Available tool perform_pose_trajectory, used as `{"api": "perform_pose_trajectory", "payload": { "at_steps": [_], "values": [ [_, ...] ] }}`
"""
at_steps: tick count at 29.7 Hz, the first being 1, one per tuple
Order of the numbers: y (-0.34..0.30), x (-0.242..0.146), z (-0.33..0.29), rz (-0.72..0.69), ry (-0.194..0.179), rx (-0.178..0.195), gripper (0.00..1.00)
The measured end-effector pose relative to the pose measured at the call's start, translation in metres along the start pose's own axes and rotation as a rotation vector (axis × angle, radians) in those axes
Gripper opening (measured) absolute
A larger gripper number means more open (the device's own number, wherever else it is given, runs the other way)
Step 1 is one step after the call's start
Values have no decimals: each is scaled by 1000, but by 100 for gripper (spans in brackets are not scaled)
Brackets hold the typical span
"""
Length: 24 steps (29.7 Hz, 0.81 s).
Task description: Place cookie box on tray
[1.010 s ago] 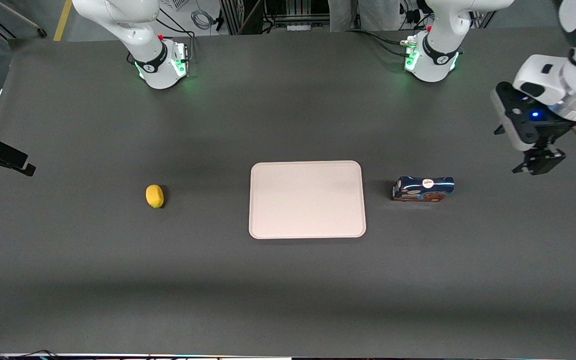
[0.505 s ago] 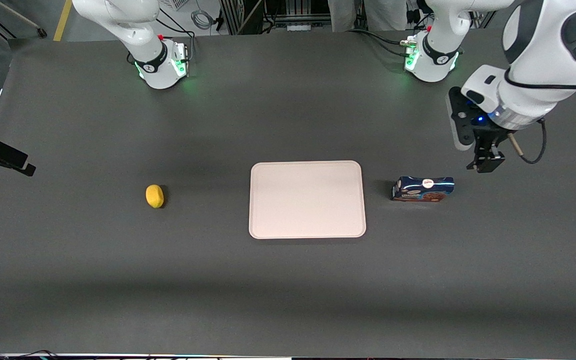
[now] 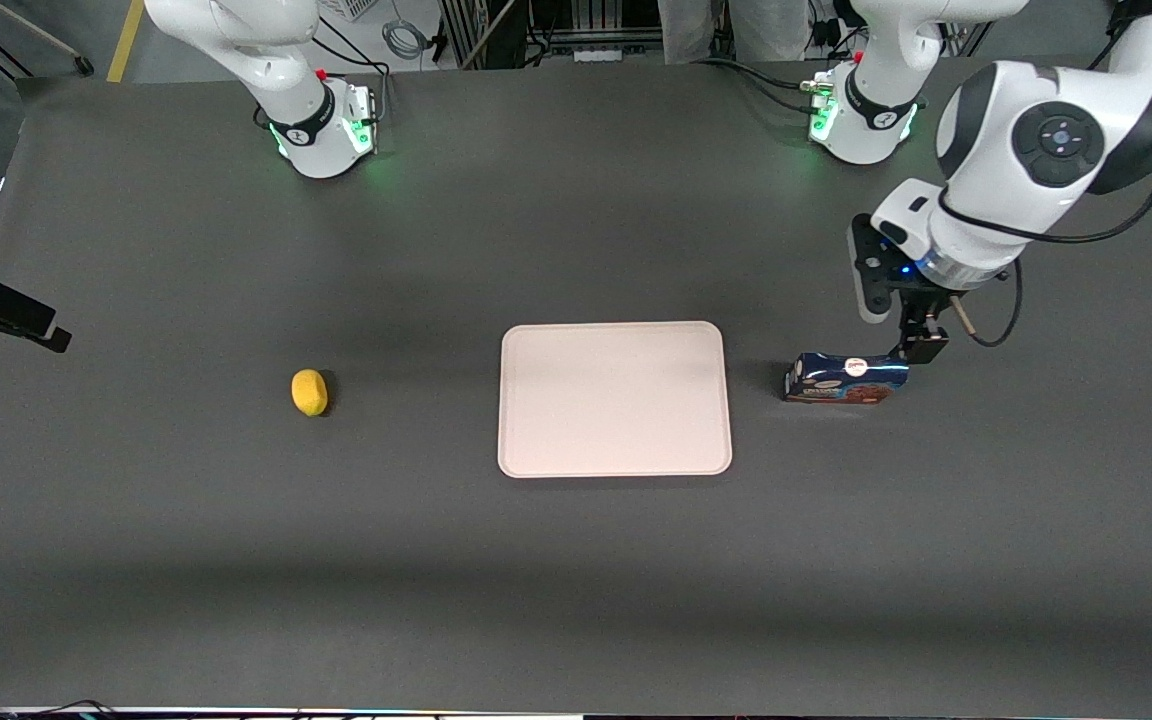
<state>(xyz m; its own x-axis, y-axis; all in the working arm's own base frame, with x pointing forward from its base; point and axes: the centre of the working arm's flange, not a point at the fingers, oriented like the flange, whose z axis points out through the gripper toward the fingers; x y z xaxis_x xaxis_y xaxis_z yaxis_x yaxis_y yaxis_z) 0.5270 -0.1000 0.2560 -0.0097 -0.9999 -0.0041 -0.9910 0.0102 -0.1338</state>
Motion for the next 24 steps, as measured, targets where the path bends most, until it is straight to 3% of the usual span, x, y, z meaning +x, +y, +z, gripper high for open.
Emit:
{"api": "perform_pose_trajectory", "payload": {
  "at_steps": [13, 24],
  "values": [
    [-67, -4, -129, -38, -84, -139, 19],
    [-93, 3, -238, -88, -48, -185, 19]
  ]
}}
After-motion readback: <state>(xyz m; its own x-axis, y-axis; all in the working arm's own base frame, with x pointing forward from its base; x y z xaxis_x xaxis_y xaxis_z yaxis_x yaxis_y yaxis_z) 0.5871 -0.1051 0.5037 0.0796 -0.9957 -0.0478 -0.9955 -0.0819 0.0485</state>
